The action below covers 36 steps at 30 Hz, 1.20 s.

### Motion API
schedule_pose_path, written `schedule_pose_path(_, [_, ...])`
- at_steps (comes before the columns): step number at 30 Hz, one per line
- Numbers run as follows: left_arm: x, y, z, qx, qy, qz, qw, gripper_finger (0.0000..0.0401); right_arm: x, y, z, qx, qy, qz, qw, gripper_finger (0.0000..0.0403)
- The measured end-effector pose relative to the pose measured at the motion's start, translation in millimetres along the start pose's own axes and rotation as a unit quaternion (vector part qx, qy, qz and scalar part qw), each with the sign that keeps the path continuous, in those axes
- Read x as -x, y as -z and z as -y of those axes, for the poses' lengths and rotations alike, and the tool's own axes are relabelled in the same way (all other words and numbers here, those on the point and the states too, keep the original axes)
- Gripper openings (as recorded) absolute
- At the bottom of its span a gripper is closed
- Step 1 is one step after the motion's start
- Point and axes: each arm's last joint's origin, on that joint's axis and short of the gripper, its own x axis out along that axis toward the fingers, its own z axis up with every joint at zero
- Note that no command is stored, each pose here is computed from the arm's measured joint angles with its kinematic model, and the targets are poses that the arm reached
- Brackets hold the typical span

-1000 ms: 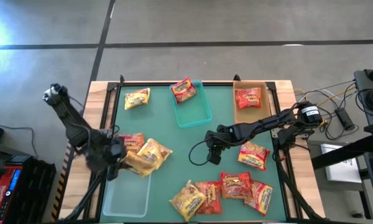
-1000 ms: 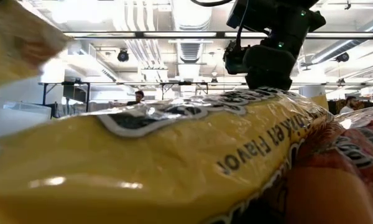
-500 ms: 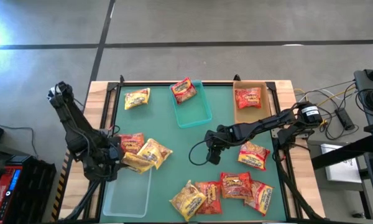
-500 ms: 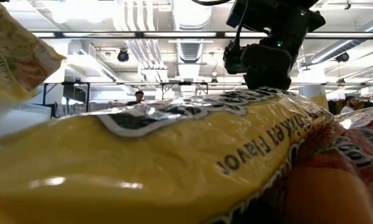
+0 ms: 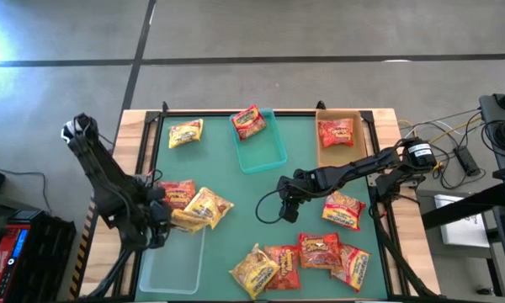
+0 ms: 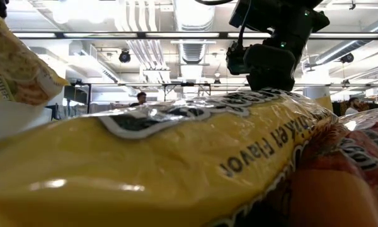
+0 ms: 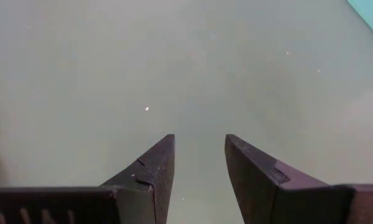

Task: Sort Maruchan noodles
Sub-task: Put the center yellow noodle pack into the transparent bin, then put the middle left yellow noodle pack into the transparent bin

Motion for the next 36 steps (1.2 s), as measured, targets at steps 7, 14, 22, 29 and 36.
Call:
schedule_pose_path(7, [-7, 4, 1, 0.011, -0.038, -0.007, 0.999, 0.0115, 0, 0, 0, 0.0, 0.0, 0.001, 1.0, 0.0132])
schedule_pose_path(14, [-6, 7, -2, 0.068, -0.054, -0.011, 0.996, 0.0146, 0, 0, 0, 0.0, -0.001, 0.001, 1.0, 0.0132])
schedule_pose_path(22, [-2, 10, -11, 0.067, -0.074, -0.056, 0.993, 0.0215, 0, -1, 0, 0.0, -0.002, 0.003, 1.0, 0.0132])
schedule_pose_path(29, [13, 2, -17, 0.072, -0.107, -0.066, 0.989, 0.024, 0, -2, -1, -0.001, -0.006, 0.011, 1.0, 0.0132])
schedule_pose_path(36, [24, -14, -17, 0.057, -0.129, 0.017, 0.99, 0.0245, 0, -2, -1, -0.001, -0.007, 0.011, 1.0, 0.0132])
